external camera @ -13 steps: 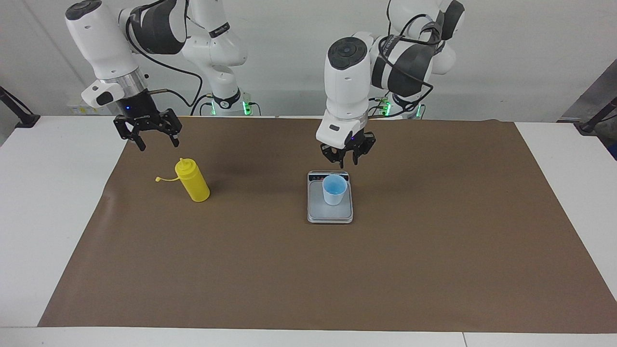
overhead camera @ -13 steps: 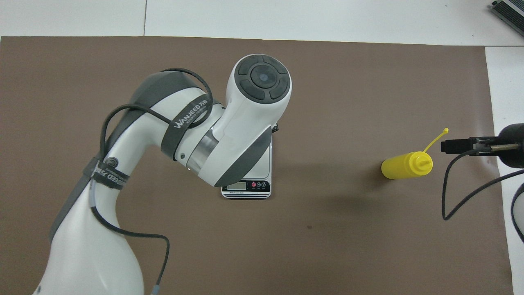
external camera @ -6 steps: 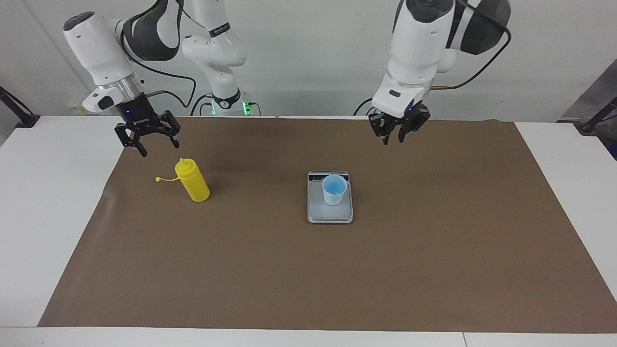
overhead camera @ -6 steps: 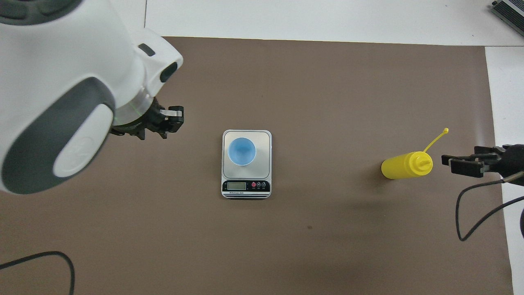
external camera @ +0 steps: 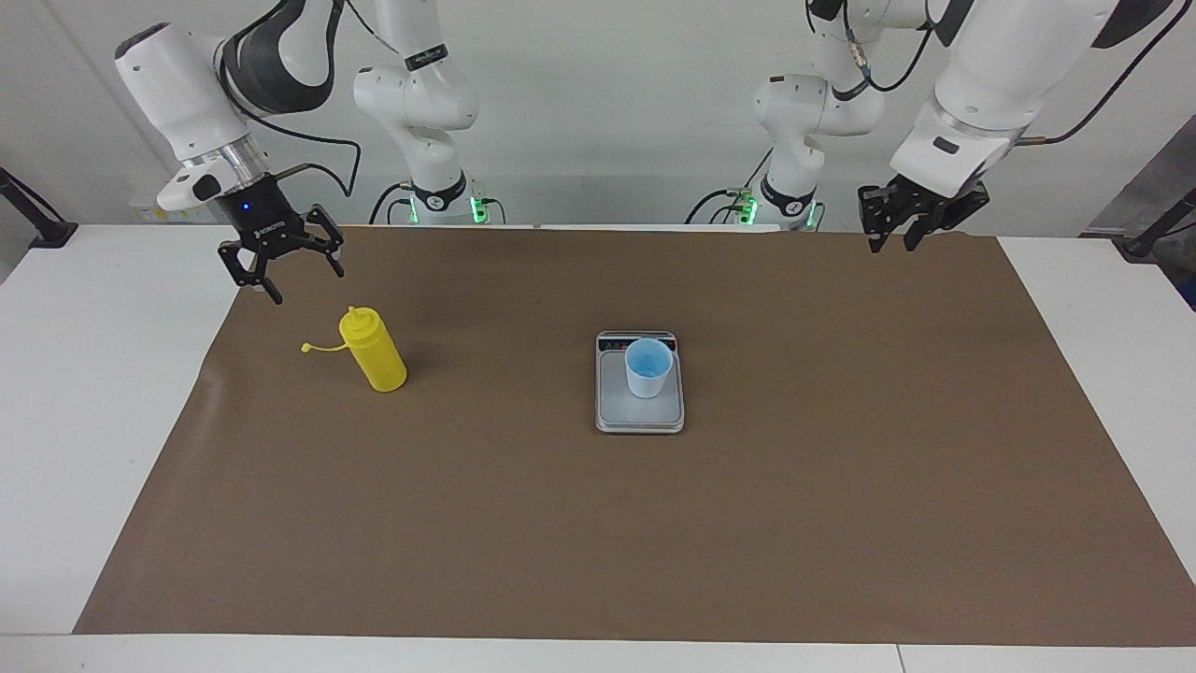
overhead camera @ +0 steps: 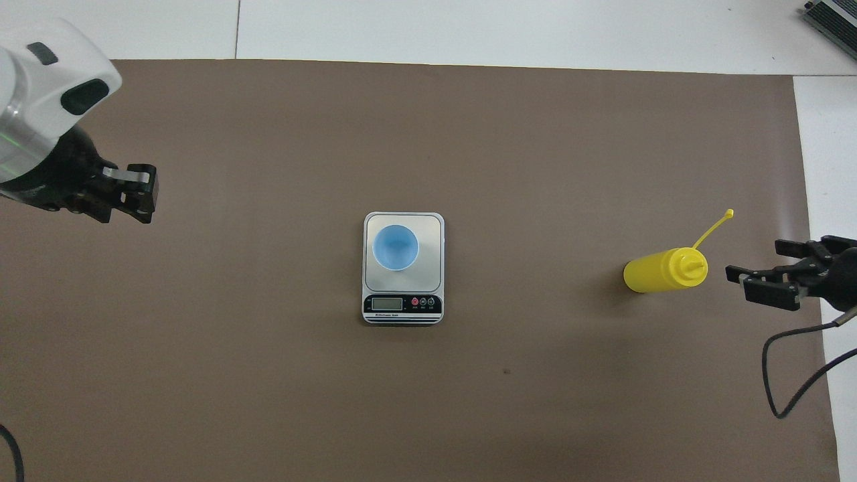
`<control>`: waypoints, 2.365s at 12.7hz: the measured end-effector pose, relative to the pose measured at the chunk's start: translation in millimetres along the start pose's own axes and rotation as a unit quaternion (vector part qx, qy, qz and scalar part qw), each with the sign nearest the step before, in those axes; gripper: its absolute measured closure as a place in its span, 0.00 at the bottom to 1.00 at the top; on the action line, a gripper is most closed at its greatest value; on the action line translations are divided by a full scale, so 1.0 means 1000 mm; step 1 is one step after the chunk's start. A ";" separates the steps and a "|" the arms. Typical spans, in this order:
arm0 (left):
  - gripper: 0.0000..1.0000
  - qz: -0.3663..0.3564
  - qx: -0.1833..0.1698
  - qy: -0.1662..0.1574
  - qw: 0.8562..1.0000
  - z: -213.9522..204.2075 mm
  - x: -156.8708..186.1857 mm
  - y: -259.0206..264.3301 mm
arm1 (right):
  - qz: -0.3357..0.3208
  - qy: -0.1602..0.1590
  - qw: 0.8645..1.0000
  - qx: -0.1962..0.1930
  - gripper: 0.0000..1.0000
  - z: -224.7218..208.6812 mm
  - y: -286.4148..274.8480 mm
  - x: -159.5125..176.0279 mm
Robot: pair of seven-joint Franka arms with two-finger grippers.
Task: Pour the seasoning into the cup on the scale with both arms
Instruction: 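Withdraw the left gripper while the right gripper opens near the bottle, then move the open right gripper around the yellow bottle and close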
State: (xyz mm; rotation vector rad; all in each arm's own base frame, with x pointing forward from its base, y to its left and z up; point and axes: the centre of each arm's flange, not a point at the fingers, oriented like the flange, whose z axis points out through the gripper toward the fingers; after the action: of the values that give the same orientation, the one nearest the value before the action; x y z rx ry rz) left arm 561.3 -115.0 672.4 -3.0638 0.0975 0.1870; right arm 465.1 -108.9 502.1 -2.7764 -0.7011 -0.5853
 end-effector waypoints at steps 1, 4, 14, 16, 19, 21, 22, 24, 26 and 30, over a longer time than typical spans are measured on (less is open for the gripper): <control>0.55 0.005 -0.001 0.003 1.000 -0.004 -0.002 -0.011 | -0.021 0.006 1.000 0.003 0.00 0.000 0.004 -0.006; 0.52 0.013 -0.002 0.001 1.000 -0.006 -0.014 -0.034 | -0.048 0.043 0.998 0.025 0.00 0.006 0.012 -0.022; 0.41 0.015 0.000 0.038 0.999 0.059 -0.029 -0.037 | -0.143 0.167 0.971 0.091 0.00 0.056 0.040 -0.089; 0.38 0.015 -0.001 0.040 0.999 0.061 -0.030 -0.037 | -0.158 0.185 0.965 0.103 0.00 0.076 0.050 -0.102; 0.37 0.017 -0.002 0.034 0.999 0.067 -0.036 -0.035 | -0.182 0.216 0.952 0.119 0.00 0.096 0.057 -0.115; 0.34 0.014 -0.002 0.037 0.999 0.068 -0.044 -0.037 | -0.197 0.232 0.944 0.128 0.00 0.108 0.059 -0.122; 0.34 0.009 -0.002 0.037 0.999 0.068 -0.047 -0.042 | -0.201 0.236 0.941 0.132 0.00 0.112 0.059 -0.123; 0.32 -0.004 -0.003 0.037 0.999 0.068 -0.051 -0.056 | -0.202 0.253 0.936 0.137 0.00 0.116 0.058 -0.122; 0.18 -0.009 -0.003 0.037 0.999 0.068 -0.051 -0.062 | -0.196 0.263 0.935 0.137 0.00 0.117 0.057 -0.121; 0.00 -0.003 -0.003 0.040 0.999 0.067 -0.051 -0.055 | -0.193 0.298 0.921 0.163 0.00 0.150 0.055 -0.130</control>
State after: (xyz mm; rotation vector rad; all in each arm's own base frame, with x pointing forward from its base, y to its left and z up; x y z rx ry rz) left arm 506.9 -52.3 615.8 -3.0763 0.0929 0.0648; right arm 435.7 -164.2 305.8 -1.9935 -1.0726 -1.1949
